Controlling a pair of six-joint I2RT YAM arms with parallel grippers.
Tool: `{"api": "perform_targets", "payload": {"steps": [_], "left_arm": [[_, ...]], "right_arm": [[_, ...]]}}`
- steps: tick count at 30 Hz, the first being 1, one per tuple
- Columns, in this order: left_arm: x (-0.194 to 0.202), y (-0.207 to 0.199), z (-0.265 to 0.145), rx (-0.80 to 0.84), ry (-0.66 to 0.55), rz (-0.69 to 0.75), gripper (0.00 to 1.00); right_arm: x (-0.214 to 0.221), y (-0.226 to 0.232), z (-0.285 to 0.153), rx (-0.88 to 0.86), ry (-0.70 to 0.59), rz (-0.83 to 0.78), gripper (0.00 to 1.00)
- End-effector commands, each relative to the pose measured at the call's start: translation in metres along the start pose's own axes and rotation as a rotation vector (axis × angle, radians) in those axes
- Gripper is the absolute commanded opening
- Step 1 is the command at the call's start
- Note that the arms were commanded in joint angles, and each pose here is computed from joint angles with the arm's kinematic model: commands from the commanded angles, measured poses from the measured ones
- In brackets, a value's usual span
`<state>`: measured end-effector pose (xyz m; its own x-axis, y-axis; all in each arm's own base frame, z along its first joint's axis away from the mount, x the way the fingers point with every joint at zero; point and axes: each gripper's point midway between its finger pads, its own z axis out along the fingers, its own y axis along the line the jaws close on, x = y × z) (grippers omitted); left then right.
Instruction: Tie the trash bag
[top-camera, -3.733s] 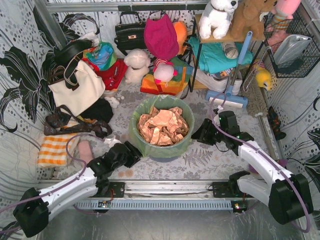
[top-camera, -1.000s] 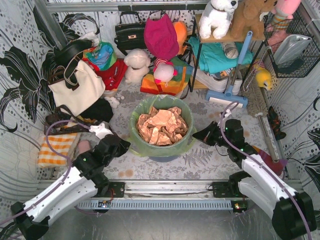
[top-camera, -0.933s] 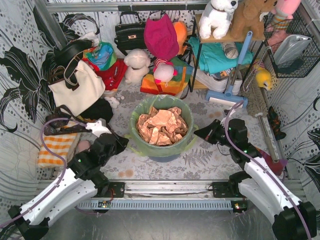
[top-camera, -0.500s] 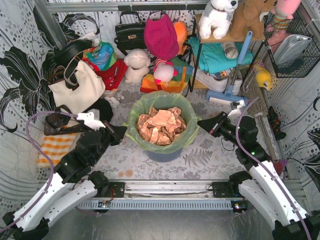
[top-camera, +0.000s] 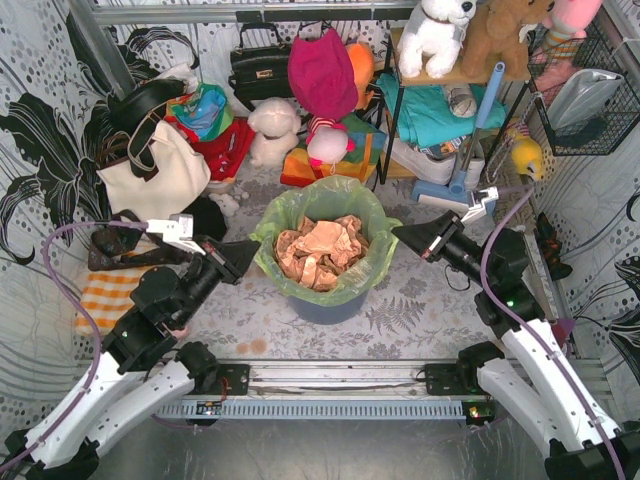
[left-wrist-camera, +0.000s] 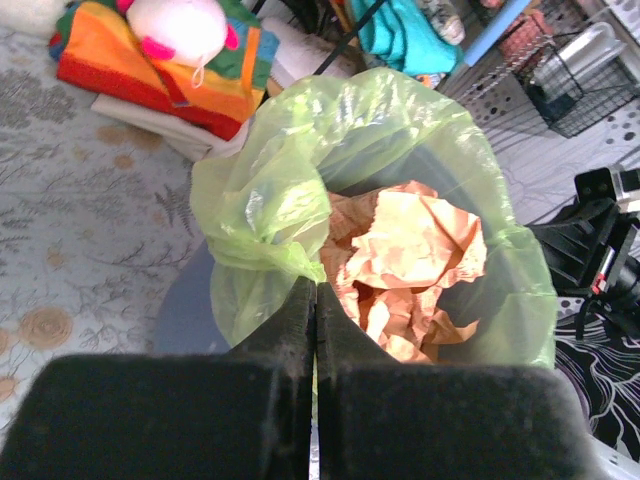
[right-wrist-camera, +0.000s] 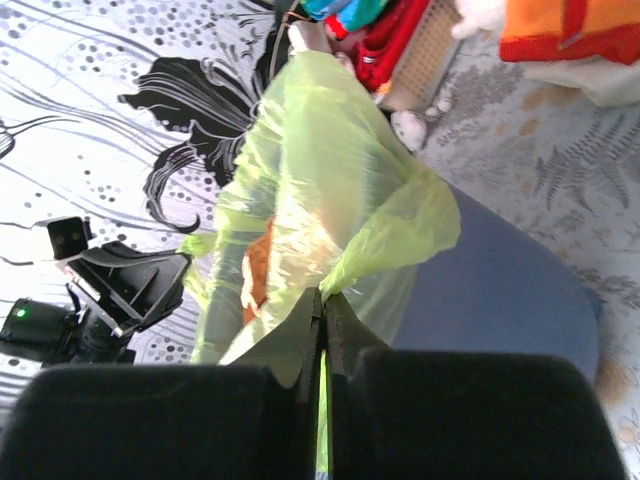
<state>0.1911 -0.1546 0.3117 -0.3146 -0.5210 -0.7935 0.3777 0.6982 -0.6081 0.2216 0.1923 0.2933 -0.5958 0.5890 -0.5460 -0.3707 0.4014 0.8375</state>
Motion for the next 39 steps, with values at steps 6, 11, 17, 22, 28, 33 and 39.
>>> {"api": "perform_targets", "payload": {"steps": [6, 11, 17, 22, 28, 33, 39], "left_arm": [[-0.026, -0.065, 0.015, 0.254, -0.019, 0.069, 0.00], [-0.024, -0.084, 0.028, 0.322, 0.019, 0.104, 0.00], [-0.018, -0.101, 0.047, 0.375, 0.071, 0.125, 0.00], [-0.013, -0.110, 0.064, 0.408, 0.091, 0.123, 0.00], [-0.016, -0.138, 0.077, 0.522, 0.095, 0.106, 0.00], [-0.021, -0.157, 0.079, 0.604, 0.093, 0.106, 0.00], [-0.029, -0.171, 0.071, 0.662, 0.071, 0.104, 0.00]], "right_arm": [[-0.023, 0.072, 0.011, -0.277, 0.022, -0.103, 0.00], [-0.014, 0.088, 0.025, -0.362, 0.115, -0.111, 0.00], [0.021, 0.104, 0.044, -0.398, 0.228, -0.141, 0.00], [0.036, 0.111, 0.055, -0.419, 0.261, -0.139, 0.00], [0.033, 0.115, 0.059, -0.428, 0.239, -0.142, 0.00], [0.025, 0.124, 0.064, -0.453, 0.210, -0.154, 0.00], [0.017, 0.136, 0.068, -0.489, 0.172, -0.160, 0.00]]}}
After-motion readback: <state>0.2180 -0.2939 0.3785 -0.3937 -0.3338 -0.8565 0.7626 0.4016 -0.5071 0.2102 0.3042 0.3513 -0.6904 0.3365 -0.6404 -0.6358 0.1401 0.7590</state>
